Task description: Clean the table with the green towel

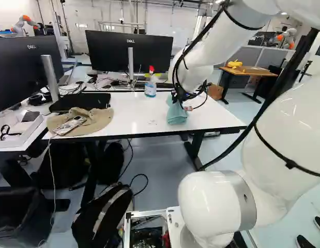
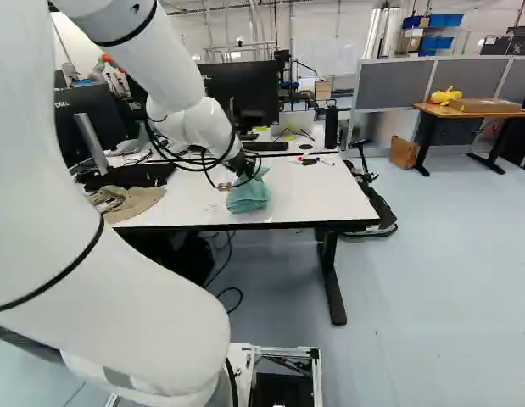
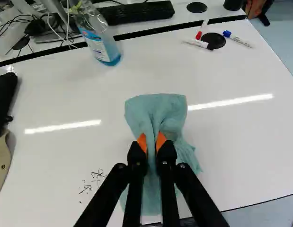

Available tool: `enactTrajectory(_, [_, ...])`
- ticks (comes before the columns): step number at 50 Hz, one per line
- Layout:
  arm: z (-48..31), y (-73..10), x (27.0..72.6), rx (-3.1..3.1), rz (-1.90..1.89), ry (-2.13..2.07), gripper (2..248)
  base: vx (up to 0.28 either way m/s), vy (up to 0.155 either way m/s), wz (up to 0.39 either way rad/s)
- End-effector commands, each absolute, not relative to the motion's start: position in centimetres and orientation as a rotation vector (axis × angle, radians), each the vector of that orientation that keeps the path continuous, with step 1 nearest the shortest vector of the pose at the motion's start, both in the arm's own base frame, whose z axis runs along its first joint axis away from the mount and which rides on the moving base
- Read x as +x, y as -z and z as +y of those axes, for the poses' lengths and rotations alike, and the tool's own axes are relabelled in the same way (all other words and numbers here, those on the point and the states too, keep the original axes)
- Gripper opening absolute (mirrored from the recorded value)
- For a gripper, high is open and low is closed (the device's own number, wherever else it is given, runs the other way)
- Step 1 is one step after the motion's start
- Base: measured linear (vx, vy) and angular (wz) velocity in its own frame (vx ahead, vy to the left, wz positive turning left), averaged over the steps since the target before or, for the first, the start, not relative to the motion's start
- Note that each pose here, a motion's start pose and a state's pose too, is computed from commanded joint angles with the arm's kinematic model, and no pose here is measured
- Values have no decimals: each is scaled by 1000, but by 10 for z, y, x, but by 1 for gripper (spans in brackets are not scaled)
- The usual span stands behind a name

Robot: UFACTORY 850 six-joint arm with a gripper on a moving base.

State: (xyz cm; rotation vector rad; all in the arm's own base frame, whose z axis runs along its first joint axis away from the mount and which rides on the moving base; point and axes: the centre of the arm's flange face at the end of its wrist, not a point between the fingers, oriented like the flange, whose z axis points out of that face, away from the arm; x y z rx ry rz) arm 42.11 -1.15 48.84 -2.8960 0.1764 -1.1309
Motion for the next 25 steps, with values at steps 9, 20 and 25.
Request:
enactTrajectory(9, [2, -488, 421, -2888, 128, 1126, 41, 0, 0, 0])
enactTrajectory(20, [20, -488, 421, -2876, 68, 1119, 41, 0, 0, 0])
enactTrajectory(25, [28, -488, 421, -2871, 42, 1116, 41, 0, 0, 0])
